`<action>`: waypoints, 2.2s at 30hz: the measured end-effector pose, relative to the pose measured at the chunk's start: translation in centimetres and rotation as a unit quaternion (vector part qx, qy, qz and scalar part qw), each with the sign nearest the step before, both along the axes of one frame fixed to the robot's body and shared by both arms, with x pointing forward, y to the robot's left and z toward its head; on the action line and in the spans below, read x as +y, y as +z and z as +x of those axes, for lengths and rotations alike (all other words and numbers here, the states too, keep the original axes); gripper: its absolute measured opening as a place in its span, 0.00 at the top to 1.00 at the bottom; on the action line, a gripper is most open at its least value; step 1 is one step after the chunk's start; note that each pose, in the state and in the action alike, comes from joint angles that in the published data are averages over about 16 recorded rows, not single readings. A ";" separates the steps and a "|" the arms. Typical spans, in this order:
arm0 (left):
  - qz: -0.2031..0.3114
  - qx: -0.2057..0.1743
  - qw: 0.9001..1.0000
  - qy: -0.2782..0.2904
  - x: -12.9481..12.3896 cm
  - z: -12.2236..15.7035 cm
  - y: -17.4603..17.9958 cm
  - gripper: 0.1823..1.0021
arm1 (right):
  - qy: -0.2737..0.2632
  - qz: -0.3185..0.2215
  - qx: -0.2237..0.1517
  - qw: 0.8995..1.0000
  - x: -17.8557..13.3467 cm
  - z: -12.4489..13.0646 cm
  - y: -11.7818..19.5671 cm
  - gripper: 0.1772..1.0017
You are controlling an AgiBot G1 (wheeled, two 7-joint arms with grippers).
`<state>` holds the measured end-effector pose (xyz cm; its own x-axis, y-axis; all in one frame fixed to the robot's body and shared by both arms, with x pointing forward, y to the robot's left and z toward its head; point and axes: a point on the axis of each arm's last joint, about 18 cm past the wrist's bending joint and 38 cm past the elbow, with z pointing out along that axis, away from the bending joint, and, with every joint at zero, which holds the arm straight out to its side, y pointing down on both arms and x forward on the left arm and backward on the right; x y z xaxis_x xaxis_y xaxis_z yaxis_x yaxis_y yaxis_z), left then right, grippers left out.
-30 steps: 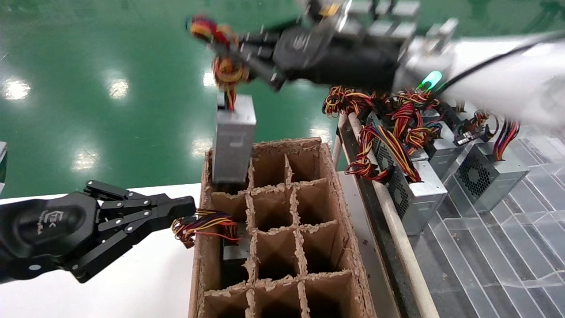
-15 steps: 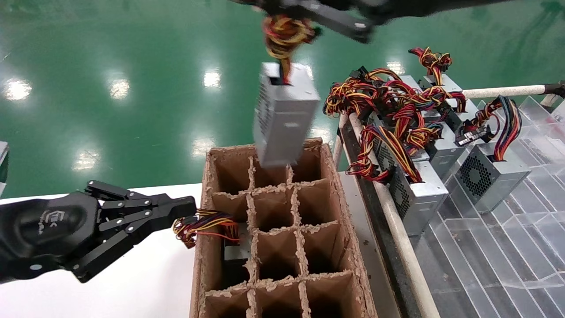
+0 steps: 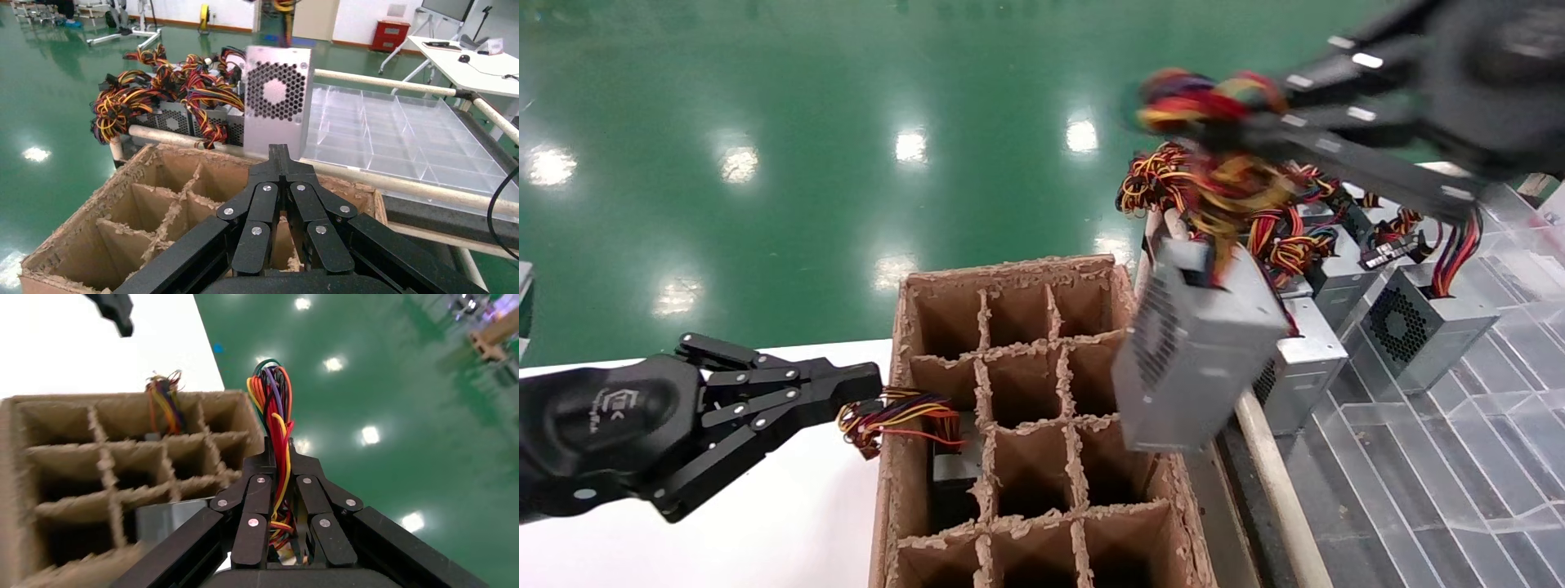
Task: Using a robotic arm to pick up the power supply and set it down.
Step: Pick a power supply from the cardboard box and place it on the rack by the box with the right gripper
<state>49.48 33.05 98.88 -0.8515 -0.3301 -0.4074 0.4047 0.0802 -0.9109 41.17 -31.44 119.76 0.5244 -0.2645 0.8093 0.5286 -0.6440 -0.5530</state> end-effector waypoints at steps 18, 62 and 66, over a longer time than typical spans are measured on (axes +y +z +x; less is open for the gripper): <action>0.000 0.000 1.000 0.000 0.0 0.0 0.0 0.99 | -0.049 0.067 0.107 0.991 -9.2 -4.1 -8.0 0.97; 0.000 0.000 1.000 0.000 0.0 0.0 0.0 0.99 | -0.167 0.050 0.095 0.980 -12.5 1.4 -10.1 0.97; 0.000 0.000 1.000 0.000 0.0 0.0 0.0 0.99 | -0.159 0.050 0.095 0.981 -11.6 2.8 -10.3 0.97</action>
